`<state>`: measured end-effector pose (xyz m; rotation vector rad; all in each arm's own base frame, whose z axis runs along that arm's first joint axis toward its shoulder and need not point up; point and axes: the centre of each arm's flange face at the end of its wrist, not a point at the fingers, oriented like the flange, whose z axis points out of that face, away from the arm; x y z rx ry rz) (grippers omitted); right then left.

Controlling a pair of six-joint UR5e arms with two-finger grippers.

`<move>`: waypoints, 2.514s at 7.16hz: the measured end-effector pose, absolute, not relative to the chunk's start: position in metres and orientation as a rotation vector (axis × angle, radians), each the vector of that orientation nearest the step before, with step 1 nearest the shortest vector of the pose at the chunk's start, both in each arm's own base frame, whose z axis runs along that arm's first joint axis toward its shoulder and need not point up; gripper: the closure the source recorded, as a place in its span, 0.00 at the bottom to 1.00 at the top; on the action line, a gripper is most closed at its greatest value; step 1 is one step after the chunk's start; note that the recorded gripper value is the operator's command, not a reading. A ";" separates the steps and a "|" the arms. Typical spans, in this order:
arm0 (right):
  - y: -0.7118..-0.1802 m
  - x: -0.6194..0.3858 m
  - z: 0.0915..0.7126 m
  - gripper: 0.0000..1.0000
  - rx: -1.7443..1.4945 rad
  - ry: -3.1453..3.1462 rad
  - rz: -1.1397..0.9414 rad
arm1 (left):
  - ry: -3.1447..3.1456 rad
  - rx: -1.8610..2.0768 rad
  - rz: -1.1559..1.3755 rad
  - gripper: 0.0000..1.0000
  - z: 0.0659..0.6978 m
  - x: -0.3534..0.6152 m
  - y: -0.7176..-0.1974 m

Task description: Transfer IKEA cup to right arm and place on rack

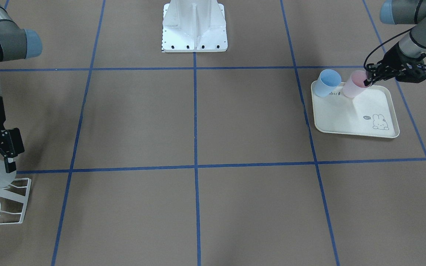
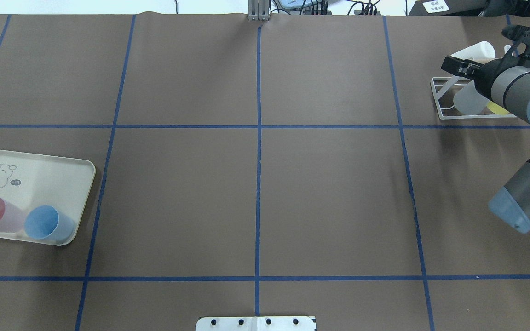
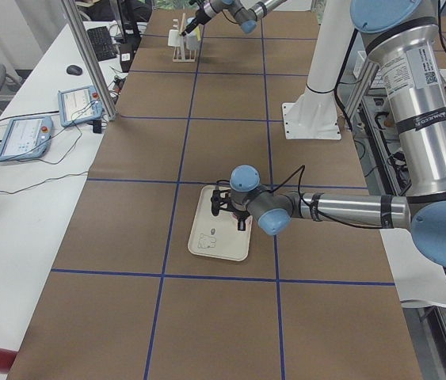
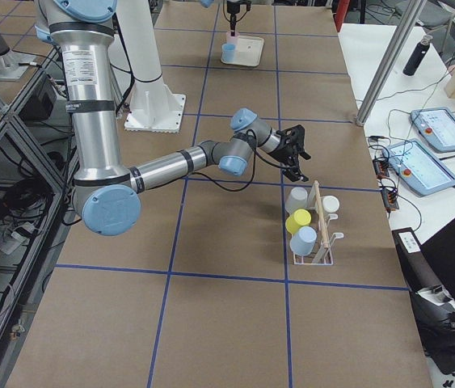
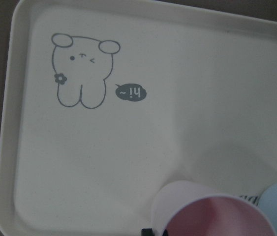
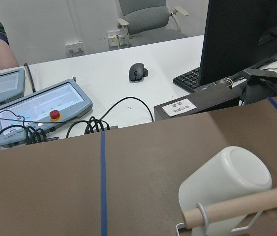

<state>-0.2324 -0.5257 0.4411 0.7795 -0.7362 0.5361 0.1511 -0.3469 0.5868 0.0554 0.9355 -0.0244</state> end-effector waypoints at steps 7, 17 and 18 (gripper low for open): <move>-0.468 -0.283 0.357 0.00 0.651 -1.052 0.583 | 1.220 0.113 -0.317 1.00 0.417 0.165 -0.463; -0.403 -0.306 0.184 0.00 -0.028 -1.802 0.762 | 2.103 -0.203 -0.628 1.00 0.233 0.347 -0.479; -0.405 -0.320 0.178 0.00 -0.050 -1.846 0.734 | 2.151 -0.266 -0.621 1.00 0.235 0.350 -0.476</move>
